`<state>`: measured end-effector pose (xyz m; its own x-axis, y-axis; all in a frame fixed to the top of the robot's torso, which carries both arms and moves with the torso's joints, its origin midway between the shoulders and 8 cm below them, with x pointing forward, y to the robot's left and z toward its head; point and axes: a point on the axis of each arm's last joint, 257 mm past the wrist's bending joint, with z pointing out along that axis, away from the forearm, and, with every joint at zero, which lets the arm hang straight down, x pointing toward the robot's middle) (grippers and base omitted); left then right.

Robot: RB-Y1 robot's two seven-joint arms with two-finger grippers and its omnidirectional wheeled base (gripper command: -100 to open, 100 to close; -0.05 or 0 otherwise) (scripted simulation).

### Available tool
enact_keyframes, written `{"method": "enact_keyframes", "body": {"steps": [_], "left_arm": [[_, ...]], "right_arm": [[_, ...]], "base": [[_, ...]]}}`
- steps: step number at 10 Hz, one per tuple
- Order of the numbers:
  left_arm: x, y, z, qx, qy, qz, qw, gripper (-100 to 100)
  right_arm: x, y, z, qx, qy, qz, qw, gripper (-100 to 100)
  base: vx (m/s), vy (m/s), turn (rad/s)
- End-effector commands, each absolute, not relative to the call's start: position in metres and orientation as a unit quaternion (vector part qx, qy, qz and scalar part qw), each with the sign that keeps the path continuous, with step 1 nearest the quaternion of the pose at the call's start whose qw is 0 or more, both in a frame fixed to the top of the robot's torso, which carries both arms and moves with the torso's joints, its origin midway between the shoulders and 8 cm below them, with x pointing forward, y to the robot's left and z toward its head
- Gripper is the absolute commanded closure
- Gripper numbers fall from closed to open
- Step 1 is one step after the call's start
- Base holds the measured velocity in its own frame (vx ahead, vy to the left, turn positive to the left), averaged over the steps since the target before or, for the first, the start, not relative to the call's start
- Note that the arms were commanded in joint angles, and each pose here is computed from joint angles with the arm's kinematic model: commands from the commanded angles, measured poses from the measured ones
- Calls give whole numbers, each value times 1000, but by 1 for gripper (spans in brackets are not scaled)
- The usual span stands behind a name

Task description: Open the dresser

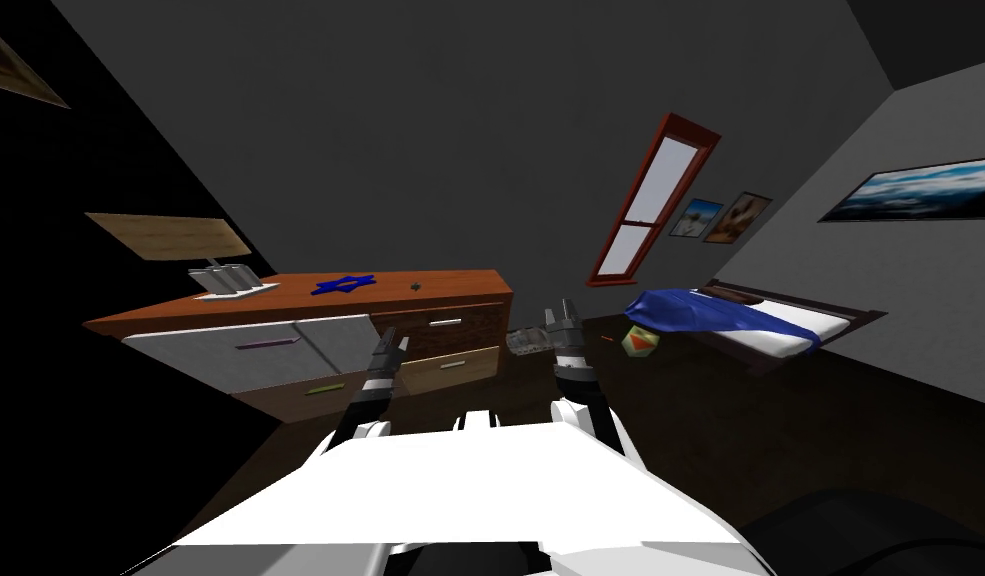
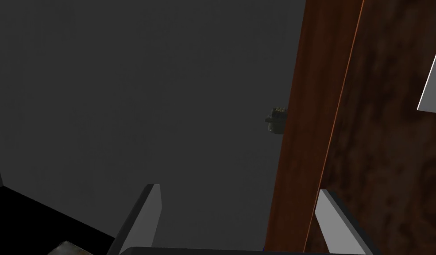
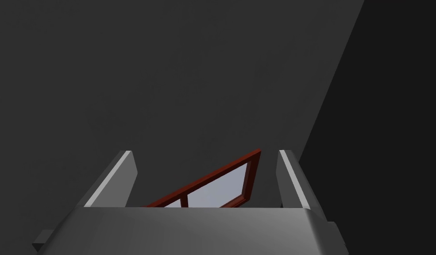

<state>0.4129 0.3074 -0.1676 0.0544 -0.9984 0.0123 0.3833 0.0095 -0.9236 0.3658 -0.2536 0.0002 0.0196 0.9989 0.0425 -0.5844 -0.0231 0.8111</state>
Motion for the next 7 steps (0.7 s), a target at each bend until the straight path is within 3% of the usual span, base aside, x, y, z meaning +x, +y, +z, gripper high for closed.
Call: {"method": "enact_keyframes", "body": {"steps": [1,7], "left_arm": [[417,315,-192,-425,389,-561,595,-100],[419,328,-256,-477,407,-528,573,-100]], "right_arm": [[366,-254,0,339,306,630,628,0],[366,-254,0,339,306,630,628,0]], "base": [[112,-48,3],[122,-35,1]]}}
